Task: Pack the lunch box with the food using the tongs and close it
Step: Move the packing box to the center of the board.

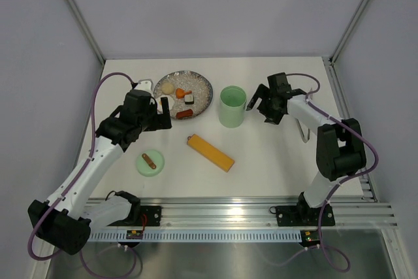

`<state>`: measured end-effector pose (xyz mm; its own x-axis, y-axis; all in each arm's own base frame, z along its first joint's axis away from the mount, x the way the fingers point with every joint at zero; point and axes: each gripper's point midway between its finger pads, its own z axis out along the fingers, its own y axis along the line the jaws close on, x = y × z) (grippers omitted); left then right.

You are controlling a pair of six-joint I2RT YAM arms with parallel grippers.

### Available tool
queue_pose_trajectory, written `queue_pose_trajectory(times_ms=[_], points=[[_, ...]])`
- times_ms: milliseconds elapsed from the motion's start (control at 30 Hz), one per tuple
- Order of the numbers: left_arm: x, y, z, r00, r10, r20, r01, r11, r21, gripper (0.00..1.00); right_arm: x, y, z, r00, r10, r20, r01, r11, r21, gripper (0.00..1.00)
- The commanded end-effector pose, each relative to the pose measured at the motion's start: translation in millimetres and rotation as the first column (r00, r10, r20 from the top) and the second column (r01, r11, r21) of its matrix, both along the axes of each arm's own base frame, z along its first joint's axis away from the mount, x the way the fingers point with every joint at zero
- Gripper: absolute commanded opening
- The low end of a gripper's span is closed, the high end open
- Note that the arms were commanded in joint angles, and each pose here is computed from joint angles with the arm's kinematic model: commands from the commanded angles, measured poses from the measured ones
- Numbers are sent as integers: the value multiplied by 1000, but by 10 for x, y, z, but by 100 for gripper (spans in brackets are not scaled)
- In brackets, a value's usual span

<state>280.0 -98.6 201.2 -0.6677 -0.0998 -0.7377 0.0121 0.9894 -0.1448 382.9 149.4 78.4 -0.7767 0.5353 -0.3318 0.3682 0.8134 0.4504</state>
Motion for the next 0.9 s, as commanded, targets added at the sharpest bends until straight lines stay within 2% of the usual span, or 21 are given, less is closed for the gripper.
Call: queue_pose_trajectory(times_ms=[0, 67, 100, 200, 300, 433, 567, 600, 800, 867], points=[[53, -41, 292, 997, -10, 81, 13, 999, -33, 99, 66, -306, 244, 998, 45, 35, -37, 976, -212, 99], [46, -34, 303, 996, -10, 86, 13, 999, -32, 99, 74, -644, 323, 998, 13, 59, 10, 927, -375, 99], [38, -35, 288, 996, -13, 83, 15, 999, -30, 99, 55, -810, 397, 997, -14, 70, 42, 914, -404, 99], [40, -31, 295, 996, -11, 86, 14, 999, -31, 99, 36, -1256, 424, 993, -88, 82, 115, 900, -420, 100], [30, -30, 299, 996, -12, 87, 15, 999, -33, 99, -29, -1564, 328, 995, -99, 25, 99, 866, -490, 99], [29, -46, 283, 996, -18, 86, 21, 999, -36, 99, -55, -1744, 158, 995, -59, -82, 3, 828, -560, 99], [27, -65, 275, 997, -19, 81, 23, 999, -49, 99, 12, -1820, -12, 991, -40, -130, -38, 838, -545, 98], [22, -73, 279, 996, -23, 81, 27, 998, -51, 99, 20, -1813, -85, 988, -31, -151, -56, 842, -537, 92], [6, -55, 284, 996, -19, 82, 23, 999, -49, 99, 80, -1915, -320, 979, -30, -200, -72, 872, -483, 75], [8, -54, 290, 996, -17, 83, 21, 999, -50, 99, 111, -1885, -348, 979, -18, -205, -82, 880, -468, 61]])
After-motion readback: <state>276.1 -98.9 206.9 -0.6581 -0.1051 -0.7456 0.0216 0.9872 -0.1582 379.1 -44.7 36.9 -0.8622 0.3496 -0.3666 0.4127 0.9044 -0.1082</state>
